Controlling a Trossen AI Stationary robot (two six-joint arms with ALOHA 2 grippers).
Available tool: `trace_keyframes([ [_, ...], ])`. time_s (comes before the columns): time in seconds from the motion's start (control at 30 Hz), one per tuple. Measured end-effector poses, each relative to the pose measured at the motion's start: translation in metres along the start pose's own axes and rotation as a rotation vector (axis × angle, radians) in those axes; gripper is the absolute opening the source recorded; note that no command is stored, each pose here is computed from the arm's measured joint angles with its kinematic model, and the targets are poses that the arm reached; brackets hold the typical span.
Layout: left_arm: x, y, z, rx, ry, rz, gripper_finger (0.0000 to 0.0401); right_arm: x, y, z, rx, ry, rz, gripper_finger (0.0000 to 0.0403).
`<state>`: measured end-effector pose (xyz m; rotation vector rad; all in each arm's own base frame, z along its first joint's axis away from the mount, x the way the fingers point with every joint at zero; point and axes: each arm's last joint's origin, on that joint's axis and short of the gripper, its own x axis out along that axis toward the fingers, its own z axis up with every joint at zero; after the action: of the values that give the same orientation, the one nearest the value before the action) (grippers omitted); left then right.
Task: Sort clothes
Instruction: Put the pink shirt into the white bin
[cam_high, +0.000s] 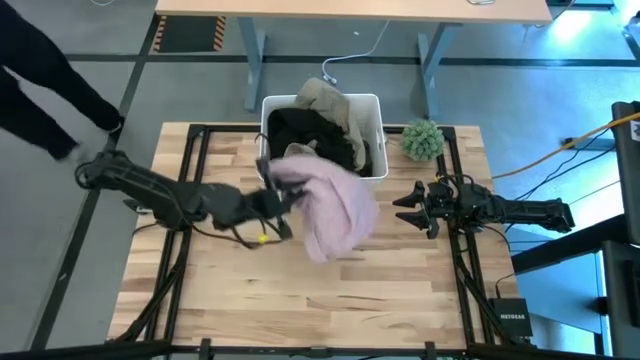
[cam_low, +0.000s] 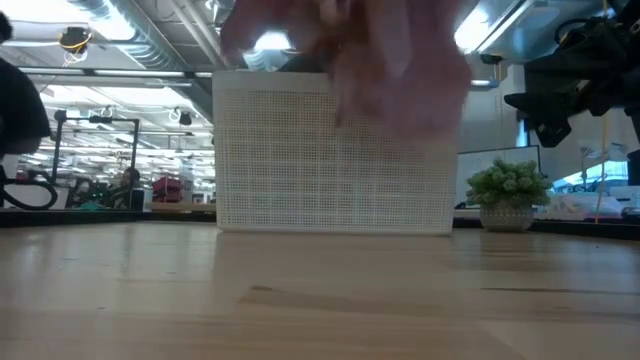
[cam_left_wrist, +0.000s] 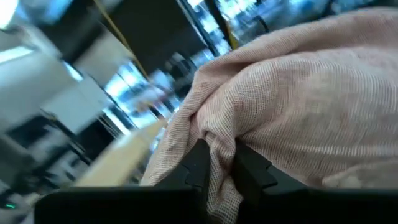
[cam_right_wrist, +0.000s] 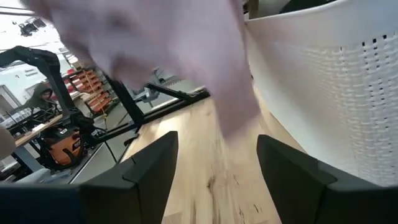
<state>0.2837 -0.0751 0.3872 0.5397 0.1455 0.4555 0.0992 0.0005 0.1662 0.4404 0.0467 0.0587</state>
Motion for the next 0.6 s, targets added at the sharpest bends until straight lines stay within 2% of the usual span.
trace_keyframes([
  [0.2, 0.007, 0.049, 0.017, -0.001, -0.116, 0.197, 0.0030, 0.000, 0.000, 0.000, 0.000, 0.001, 0.000, 0.0237],
  [0.3, 0.012, 0.073, 0.016, -0.014, -0.142, 0.285, 0.0030, 0.000, 0.000, 0.000, 0.000, 0.001, -0.001, 0.0237],
  [0.4, 0.025, 0.088, 0.004, -0.017, -0.096, 0.333, 0.0030, 0.000, 0.000, 0.000, 0.000, 0.001, -0.001, 0.0237],
  [0.6, 0.058, 0.097, -0.043, -0.127, 0.067, 0.259, 0.0035, 0.000, 0.000, 0.000, 0.000, 0.000, 0.000, 0.0237],
])
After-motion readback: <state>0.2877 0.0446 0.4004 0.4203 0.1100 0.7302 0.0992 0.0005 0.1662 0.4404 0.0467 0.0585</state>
